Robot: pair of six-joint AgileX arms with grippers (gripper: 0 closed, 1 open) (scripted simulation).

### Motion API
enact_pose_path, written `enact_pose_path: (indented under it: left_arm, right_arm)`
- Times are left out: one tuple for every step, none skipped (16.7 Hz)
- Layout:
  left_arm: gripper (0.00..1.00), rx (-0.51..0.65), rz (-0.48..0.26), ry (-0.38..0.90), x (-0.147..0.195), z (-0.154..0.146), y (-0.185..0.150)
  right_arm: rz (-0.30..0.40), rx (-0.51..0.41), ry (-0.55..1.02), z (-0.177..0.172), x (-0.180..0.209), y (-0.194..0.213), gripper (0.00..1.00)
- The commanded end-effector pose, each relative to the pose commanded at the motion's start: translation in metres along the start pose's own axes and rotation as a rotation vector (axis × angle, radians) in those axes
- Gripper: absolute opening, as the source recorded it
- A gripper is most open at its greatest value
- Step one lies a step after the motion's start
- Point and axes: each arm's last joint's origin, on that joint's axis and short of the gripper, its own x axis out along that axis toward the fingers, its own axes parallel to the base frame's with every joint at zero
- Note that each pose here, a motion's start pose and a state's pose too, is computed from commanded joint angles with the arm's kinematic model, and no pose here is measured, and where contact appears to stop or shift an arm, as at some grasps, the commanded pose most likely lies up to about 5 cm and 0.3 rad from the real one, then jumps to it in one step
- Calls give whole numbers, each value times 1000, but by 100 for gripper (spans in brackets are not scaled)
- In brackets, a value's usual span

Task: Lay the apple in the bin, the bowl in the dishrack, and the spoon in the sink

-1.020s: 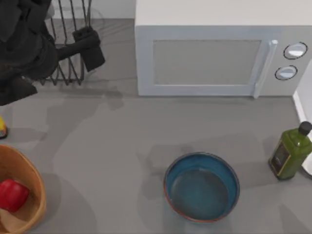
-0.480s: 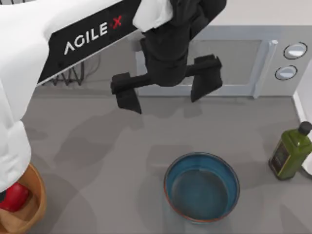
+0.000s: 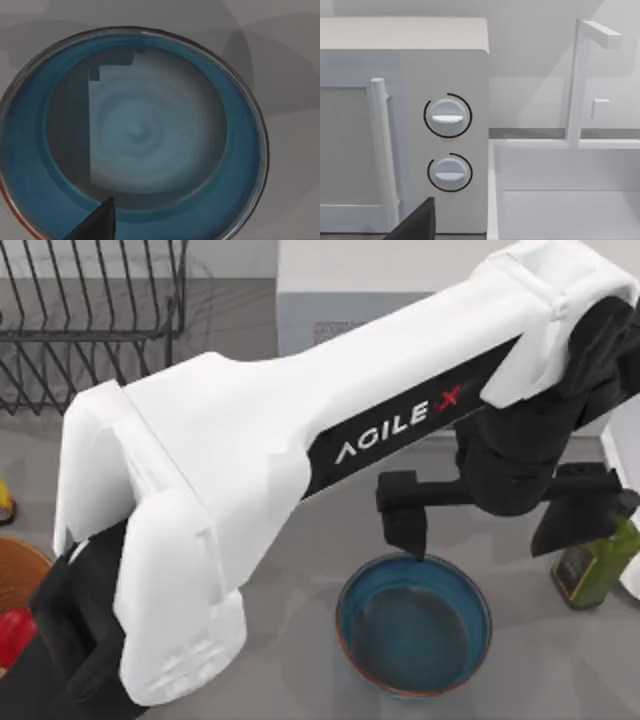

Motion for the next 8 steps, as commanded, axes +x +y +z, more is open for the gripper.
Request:
enact_pose_path:
  left_arm:
    - [100,20,0,6,0,-9,-7]
    - [100,34,-2,9,0,-15,-12]
    - [100,44,-5,11,0,-19,-15]
    - [100,51,-10,11,-2,-22,-17]
    - [100,51,-10,11,-2,-22,-17]
    - [100,51,-10,11,-2,-22,-17]
    - [100,51,-10,11,-2,-22,-17]
    - [100,51,-10,11,-2,-22,-17]
  right_arm:
    - [0,0,0,0,0,0,100]
    - [0,0,0,0,0,0,100]
    - [0,0,0,0,0,0,100]
    - [0,0,0,0,0,0,100]
    - [0,0,0,0,0,0,100]
    - [0,0,0,0,0,0,100]
    - [0,0,0,0,0,0,100]
    - [0,0,0,0,0,0,100]
